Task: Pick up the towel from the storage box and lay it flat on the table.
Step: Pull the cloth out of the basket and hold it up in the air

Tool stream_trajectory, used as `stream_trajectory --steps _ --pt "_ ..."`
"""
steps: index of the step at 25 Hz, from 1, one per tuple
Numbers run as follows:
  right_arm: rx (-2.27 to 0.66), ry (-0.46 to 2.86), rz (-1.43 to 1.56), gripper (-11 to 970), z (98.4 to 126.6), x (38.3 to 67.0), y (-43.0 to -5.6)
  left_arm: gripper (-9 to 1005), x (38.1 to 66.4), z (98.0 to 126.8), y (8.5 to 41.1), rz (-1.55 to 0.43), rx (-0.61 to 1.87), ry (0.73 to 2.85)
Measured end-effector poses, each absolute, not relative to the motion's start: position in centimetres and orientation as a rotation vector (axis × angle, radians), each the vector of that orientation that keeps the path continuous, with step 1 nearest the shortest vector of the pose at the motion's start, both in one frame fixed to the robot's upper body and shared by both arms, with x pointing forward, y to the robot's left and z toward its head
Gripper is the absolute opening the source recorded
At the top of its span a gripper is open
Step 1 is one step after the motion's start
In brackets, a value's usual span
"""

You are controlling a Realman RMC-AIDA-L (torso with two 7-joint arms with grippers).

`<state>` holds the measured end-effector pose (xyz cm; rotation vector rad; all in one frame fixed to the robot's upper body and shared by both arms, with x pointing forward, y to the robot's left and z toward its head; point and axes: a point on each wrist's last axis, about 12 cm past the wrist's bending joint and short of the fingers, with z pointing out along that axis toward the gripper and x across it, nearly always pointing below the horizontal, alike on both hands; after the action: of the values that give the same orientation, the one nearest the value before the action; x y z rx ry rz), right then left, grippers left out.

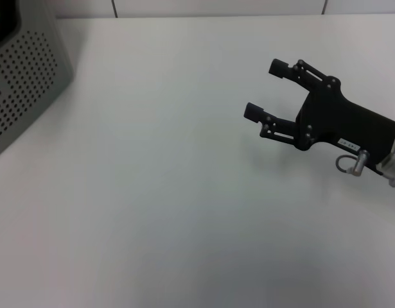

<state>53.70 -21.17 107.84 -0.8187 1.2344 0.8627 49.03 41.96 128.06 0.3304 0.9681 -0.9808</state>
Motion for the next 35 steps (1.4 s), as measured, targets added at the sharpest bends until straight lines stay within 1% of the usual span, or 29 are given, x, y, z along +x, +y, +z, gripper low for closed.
stream_trajectory --steps 3,5,8,12,16,19,22,25,29,31,35 --pt "-0.850 1.191 0.866 866 108.4 53.8 -20.6 15 49.0 128.2 41.1 -1.098 0.432 0.916" --pt "-0.889 1.152 0.872 866 108.8 53.7 -20.0 15 49.1 128.0 40.7 -1.171 0.456 0.867" --pt "-0.954 1.088 0.865 866 109.0 53.2 -19.3 15 49.2 127.5 40.2 -1.238 0.460 0.831" --pt "-1.021 0.996 0.884 865 109.4 52.2 -18.3 15 49.4 126.8 39.1 -1.295 0.506 0.847" --pt "-0.974 1.004 1.095 865 110.7 52.1 -17.6 15 49.6 126.2 37.7 -1.325 0.567 0.852" --pt "-0.940 1.035 1.302 865 112.2 52.8 -17.1 15 49.9 126.0 36.7 -1.340 0.602 0.853" --pt "-0.937 1.067 1.468 676 113.7 53.8 -16.5 15 50.2 126.1 36.0 -1.358 0.628 0.837" --pt "-0.953 1.102 1.542 655 114.6 54.7 -15.9 15 50.5 126.4 35.2 -1.379 0.645 0.786" --pt "-0.995 1.164 1.564 626 114.7 55.5 -14.9 16 51.2 126.9 34.0 -1.403 0.672 0.731" --pt "-1.047 1.175 1.596 612 114.6 55.3 -14.0 16 51.4 127.0 33.5 -1.416 0.684 0.724" --pt "-1.064 1.176 1.618 584 114.5 55.0 -13.4 16 51.6 127.2 32.9 -1.430 0.704 0.717"
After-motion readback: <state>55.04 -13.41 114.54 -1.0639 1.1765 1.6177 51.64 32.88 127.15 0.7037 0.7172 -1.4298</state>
